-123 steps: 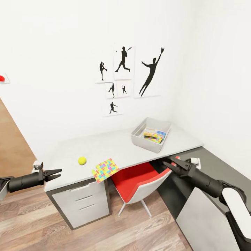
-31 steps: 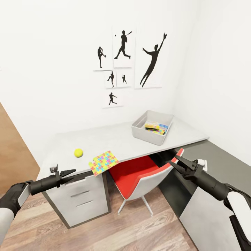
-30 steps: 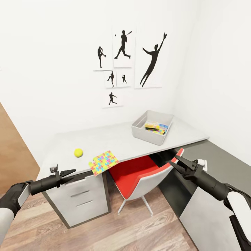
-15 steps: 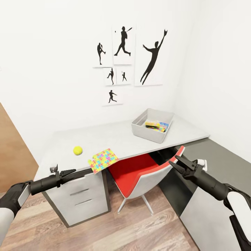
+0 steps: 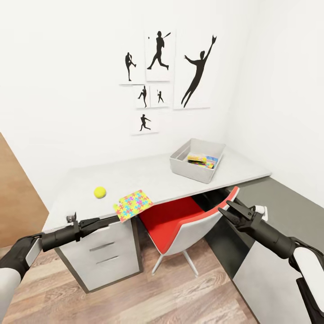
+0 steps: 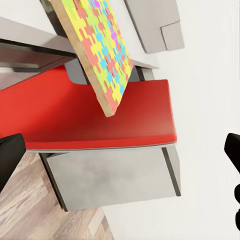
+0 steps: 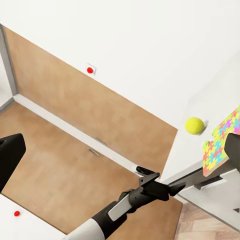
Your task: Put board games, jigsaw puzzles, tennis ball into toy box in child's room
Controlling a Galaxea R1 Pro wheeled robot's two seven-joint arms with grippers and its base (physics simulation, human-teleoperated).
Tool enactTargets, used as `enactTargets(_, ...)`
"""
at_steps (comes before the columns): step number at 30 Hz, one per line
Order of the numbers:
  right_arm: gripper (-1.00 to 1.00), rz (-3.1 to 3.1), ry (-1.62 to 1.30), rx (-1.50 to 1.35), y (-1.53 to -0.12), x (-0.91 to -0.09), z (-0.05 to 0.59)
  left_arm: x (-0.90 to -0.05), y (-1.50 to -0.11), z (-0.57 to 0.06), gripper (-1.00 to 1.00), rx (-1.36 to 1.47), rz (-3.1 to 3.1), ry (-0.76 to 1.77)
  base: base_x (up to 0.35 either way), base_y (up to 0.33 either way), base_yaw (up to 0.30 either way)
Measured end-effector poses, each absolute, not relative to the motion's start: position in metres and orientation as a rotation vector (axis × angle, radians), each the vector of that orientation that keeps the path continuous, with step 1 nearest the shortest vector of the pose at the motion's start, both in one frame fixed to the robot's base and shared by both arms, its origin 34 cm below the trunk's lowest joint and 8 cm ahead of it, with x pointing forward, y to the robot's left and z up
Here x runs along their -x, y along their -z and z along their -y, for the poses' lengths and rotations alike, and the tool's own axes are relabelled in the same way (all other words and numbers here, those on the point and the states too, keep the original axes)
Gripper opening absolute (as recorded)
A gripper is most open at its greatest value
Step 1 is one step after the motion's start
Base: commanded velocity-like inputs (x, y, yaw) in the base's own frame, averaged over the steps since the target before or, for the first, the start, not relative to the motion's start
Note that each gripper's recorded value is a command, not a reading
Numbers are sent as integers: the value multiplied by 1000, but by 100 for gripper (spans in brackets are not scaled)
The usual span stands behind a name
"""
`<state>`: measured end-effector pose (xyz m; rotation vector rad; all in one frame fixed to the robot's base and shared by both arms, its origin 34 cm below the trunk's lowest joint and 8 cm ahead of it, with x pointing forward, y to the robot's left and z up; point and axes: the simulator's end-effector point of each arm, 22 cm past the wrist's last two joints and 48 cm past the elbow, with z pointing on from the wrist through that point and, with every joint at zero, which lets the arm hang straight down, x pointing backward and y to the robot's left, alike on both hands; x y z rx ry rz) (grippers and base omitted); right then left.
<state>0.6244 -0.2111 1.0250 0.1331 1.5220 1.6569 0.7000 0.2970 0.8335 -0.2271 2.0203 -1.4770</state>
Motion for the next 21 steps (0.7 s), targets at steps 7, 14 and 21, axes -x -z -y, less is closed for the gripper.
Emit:
enactTargets(7, 100, -1524, -1656, -135, -1024, -625, 211, -701, -834, -294, 100, 228, -2012, 1486, 0, -59, 0)
enactTargets(14, 100, -1521, -1659, -133, -1025, -624, 211, -701, -834, -290, 100, 226, -2008, 1495, 0, -144, 0)
enactTargets(21, 100, -1521, -1659, -133, -1025, -624, 211, -701, -834, -289, 100, 226, -2008, 1496, 0, -203, 0)
